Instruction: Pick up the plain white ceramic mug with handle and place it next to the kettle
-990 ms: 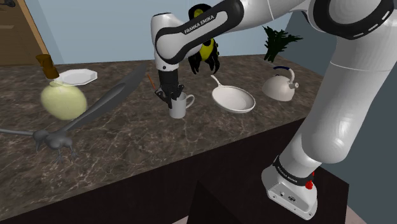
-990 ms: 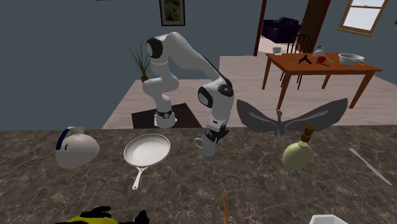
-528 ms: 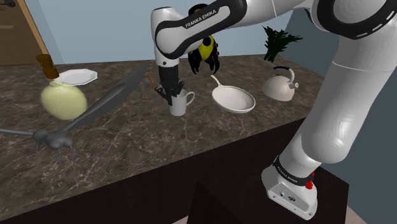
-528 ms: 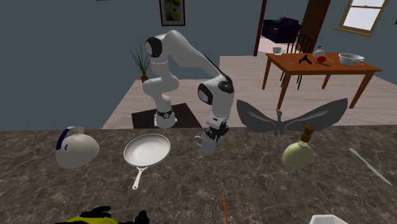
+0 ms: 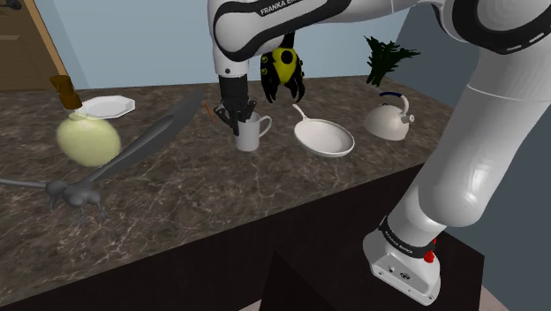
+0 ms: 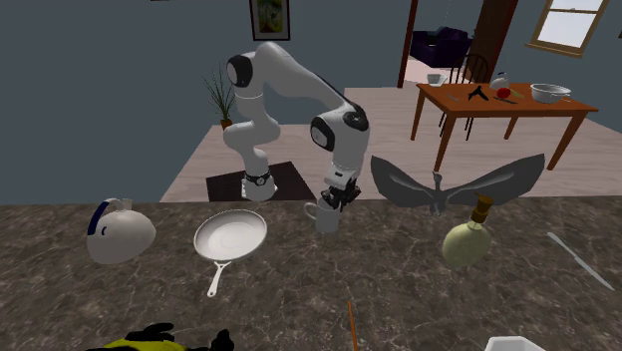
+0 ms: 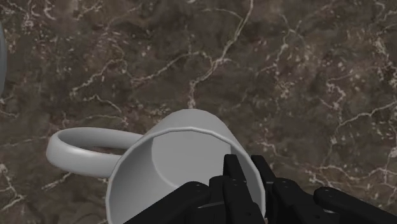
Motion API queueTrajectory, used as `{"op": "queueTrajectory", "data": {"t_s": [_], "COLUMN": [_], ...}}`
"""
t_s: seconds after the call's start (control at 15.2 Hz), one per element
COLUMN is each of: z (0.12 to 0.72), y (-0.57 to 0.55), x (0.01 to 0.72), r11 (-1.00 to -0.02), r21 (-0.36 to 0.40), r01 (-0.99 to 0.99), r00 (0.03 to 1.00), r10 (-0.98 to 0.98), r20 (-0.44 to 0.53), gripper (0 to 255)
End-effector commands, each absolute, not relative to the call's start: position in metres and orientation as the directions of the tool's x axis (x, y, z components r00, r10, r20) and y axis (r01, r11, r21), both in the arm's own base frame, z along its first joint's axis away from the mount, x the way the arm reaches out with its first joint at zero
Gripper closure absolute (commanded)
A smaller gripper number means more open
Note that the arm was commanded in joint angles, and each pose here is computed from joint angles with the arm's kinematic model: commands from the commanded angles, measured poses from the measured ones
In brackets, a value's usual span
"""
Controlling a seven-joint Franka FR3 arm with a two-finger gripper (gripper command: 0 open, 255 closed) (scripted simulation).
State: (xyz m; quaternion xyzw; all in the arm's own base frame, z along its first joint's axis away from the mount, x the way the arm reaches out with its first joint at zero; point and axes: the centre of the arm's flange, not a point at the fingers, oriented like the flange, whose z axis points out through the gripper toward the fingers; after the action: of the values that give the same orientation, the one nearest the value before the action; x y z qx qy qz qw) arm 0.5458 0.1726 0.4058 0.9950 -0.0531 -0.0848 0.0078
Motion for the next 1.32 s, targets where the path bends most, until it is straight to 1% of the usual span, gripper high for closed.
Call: {"op": "queueTrajectory", "data": {"t_s": [0.0, 1.25], "z": [0.416, 0.516], "y": [0.172, 0.172], "x": [0.546, 0.546], "r11": [-0.994, -0.994], "r21": [0.025, 0.025], "r01": [-0.104, -0.104], "r00": [0.980, 0.980], "r10": [-0.107, -0.107], "r20": [-0.168, -0.168], "gripper": [255, 255]}}
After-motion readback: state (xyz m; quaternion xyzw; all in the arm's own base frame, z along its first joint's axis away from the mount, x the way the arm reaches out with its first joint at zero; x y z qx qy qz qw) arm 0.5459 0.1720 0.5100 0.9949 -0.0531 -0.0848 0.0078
